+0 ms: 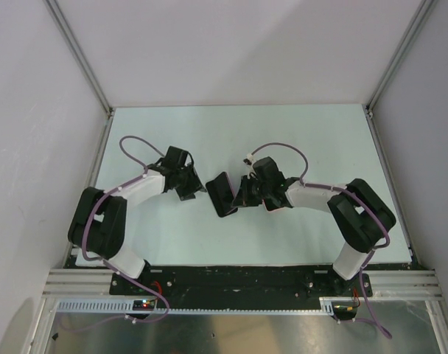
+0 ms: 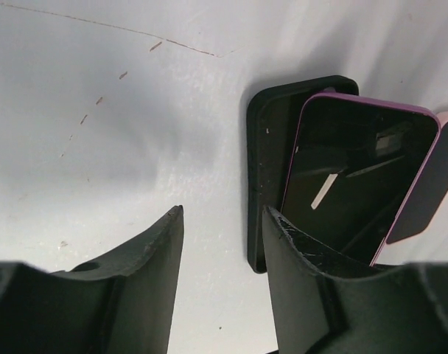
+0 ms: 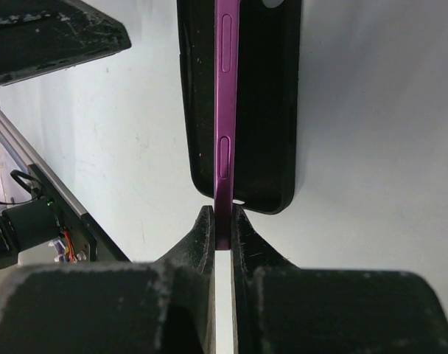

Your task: Put the phone into the phone case

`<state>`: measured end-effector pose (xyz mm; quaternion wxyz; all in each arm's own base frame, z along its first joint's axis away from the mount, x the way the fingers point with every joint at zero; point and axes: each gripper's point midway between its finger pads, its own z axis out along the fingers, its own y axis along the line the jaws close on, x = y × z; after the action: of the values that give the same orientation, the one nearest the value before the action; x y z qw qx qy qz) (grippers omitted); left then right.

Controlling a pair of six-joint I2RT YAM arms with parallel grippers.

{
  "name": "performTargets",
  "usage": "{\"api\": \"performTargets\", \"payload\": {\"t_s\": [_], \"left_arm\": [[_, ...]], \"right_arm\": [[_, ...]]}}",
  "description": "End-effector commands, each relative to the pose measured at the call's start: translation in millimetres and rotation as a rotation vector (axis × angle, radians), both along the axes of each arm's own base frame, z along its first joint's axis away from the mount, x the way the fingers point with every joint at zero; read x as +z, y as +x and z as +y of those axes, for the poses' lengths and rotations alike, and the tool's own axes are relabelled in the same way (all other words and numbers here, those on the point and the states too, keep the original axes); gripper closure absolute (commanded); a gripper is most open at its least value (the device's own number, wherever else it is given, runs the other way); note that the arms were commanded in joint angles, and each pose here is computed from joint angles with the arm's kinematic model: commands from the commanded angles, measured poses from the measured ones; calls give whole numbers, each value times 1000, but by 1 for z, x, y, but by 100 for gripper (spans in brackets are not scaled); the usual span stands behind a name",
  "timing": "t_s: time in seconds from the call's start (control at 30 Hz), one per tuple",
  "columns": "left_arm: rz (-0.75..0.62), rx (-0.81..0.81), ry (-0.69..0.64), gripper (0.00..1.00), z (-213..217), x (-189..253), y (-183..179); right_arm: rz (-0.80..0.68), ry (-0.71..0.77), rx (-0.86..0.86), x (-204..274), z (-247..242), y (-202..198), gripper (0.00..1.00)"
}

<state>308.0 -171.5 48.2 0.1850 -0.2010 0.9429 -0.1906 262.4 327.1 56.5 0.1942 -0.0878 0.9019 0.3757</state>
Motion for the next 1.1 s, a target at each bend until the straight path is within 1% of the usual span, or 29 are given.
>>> {"api": "performTargets", "payload": {"t_s": [0.0,0.17,0.37,0.67,1.07], "left_arm": [[-9,16,-2,53,-1,-7,5],[5,-1,10,65,-4,-15,4],[32,-28,19,73,-11,-26,4],[48,-69,-6,76,-27,-30,9],[36,-94,-24,76,-36,-25,17]], "right_arm": [[-41,48,58,9,15,-1,100],[-8,56,86,6,20,-12,100],[38,67,100,1,23,-19,100],[120,70,101,-14,24,-26,100],[197,75,78,-18,12,-31,100]]}}
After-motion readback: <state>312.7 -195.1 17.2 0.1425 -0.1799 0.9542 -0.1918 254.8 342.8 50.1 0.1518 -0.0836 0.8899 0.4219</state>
